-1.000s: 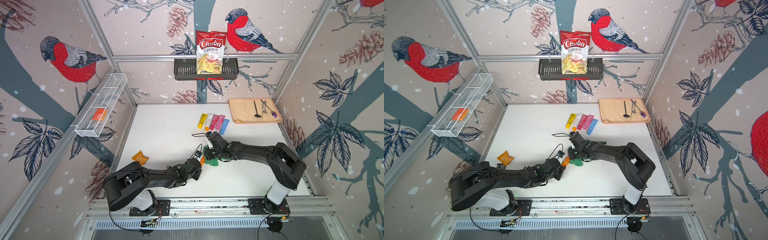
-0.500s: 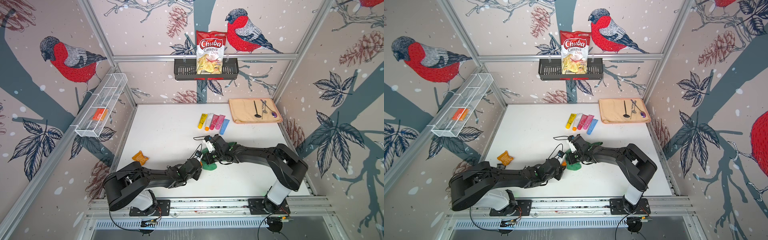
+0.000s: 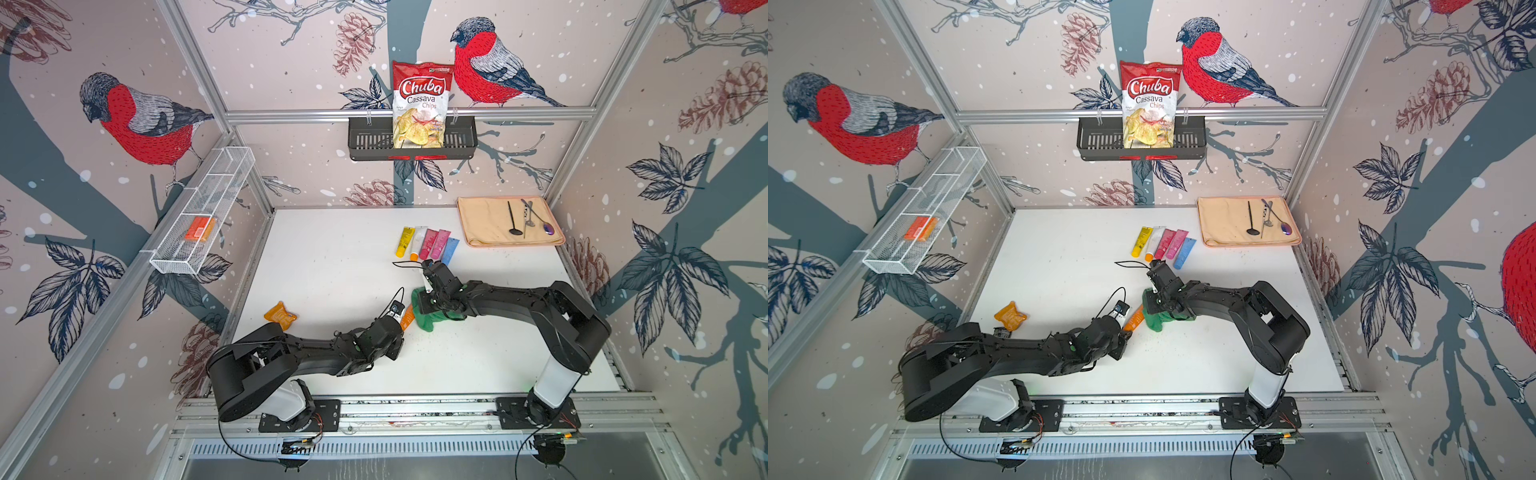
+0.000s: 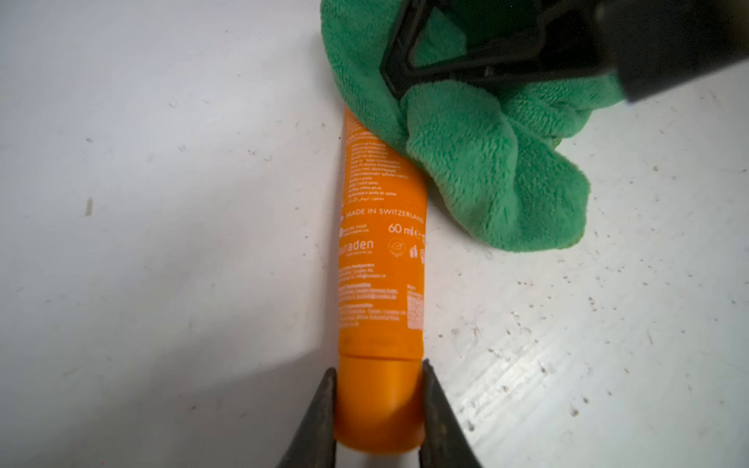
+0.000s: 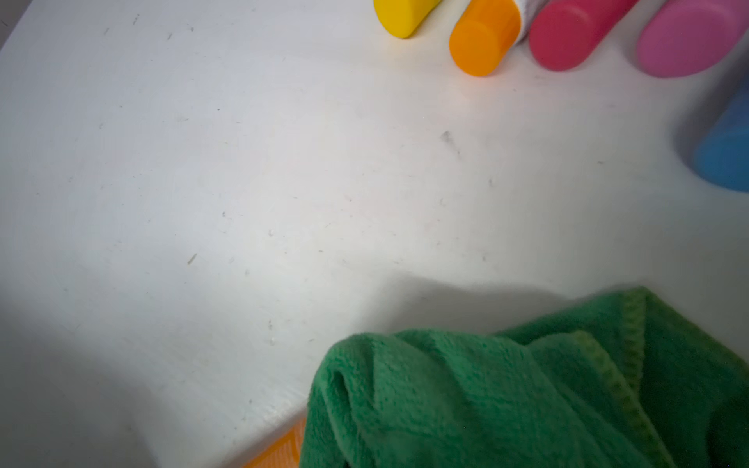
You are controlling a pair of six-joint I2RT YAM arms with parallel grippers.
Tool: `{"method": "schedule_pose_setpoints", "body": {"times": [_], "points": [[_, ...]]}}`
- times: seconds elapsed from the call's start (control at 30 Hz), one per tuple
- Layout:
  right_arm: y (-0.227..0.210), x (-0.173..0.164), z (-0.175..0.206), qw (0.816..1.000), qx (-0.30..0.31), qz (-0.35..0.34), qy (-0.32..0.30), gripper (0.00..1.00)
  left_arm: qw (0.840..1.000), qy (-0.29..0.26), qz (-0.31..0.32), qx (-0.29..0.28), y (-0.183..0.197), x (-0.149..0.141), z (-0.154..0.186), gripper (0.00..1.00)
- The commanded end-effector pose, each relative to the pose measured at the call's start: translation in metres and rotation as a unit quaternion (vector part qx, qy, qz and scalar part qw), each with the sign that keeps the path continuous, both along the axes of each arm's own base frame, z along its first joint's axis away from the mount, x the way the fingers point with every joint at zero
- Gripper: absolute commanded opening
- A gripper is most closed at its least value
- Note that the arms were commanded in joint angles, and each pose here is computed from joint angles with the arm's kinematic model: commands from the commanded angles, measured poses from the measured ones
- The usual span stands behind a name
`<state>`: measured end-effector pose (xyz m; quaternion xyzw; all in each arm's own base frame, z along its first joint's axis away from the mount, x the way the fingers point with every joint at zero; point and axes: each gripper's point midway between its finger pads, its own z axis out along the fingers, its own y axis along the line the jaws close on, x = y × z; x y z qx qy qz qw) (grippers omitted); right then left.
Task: Wipe the surface of the toothpaste tube
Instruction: Wipe the dirt from the toothpaste tube.
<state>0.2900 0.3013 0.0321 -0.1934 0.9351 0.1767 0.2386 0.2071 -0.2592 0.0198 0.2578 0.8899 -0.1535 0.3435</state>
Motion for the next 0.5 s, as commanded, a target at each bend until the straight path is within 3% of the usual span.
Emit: {"method": "schedule_pose_setpoints", "body": {"times": [0.0,0.1,0.2,0.33,0.47], "points": [[-0.009,-0.011,-0.002,0.999,-0.031,0.004,0.003,0.02,1.000,0.019,-0.020,0.013,0.000,-0.009,-0.007,0.11],[0.031,-0.037,0.019,0.996,0.052,0.068,0.023,0.02,1.000,0.017,-0.018,0.013,0.001,-0.008,-0.007,0.11],[0.055,-0.062,0.033,0.987,0.095,0.122,0.038,0.02,1.000,0.017,-0.018,0.013,0.001,-0.008,-0.007,0.11],[0.065,-0.076,0.039,0.980,0.122,0.151,0.050,0.02,1.000,0.018,-0.019,0.013,0.001,-0.009,-0.007,0.11],[0.056,-0.067,0.022,0.985,0.099,0.130,0.054,0.02,1.000,0.018,-0.019,0.012,0.000,-0.008,-0.007,0.11]]}}
